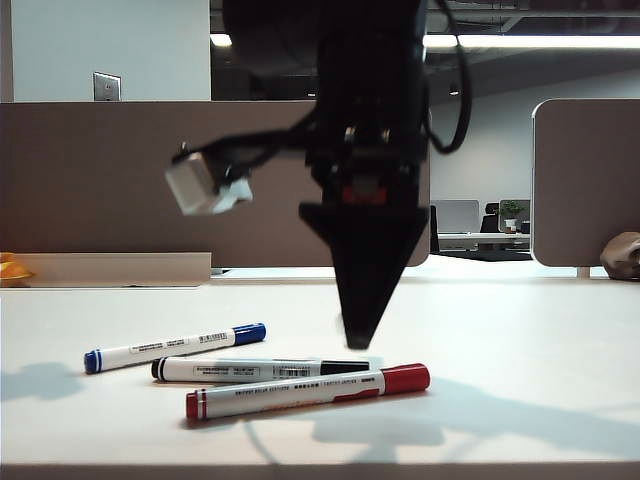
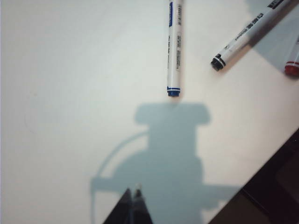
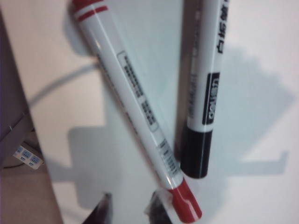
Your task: Pick up the markers one by one and line them up horizontally in a straight line on the table.
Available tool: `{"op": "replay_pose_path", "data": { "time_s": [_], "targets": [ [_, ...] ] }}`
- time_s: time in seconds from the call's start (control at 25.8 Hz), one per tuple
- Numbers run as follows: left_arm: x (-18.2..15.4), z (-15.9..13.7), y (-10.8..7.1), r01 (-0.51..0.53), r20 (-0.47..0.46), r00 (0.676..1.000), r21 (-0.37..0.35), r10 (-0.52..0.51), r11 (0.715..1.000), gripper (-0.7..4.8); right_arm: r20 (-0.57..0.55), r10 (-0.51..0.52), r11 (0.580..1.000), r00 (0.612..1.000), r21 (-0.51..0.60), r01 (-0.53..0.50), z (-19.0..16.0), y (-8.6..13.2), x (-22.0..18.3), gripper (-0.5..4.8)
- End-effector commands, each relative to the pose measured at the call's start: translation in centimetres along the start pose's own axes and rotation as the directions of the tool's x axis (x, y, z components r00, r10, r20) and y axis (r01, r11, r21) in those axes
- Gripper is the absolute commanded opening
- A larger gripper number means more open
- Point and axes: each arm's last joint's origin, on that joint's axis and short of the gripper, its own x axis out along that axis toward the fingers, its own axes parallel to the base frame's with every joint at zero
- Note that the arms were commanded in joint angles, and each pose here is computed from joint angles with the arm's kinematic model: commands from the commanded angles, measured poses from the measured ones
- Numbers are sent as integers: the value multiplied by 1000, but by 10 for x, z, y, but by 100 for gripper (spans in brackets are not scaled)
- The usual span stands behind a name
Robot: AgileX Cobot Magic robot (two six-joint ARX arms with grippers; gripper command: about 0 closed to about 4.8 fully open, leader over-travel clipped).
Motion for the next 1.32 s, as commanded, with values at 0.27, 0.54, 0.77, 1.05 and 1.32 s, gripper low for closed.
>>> {"op": "replay_pose_path", "data": {
  "time_s": [0.27, 0.54, 0.77, 1.05, 1.32],
  "targets": [
    [-1, 3, 4, -79, 13, 997, 17, 79, 997, -6, 14, 23, 1000, 1000, -12, -23, 9, -3, 18, 107],
    [-1, 5, 5, -91, 29, 996, 21, 90, 996, -6, 29, 14, 1000, 999, -28, -13, 13, -6, 26, 107],
    [-1, 5, 5, -92, 29, 995, 28, 91, 995, -6, 2, 31, 999, 1000, -31, -31, 16, -7, 40, 107],
    [-1, 5, 5, -91, 27, 996, 36, 91, 995, -6, -54, 67, 997, 996, -30, -68, 12, -4, 46, 39],
    [-1, 4, 5, -91, 26, 996, 35, 90, 995, -6, -118, 98, 994, 988, -26, -102, 6, -1, 47, 17]
  ]
}}
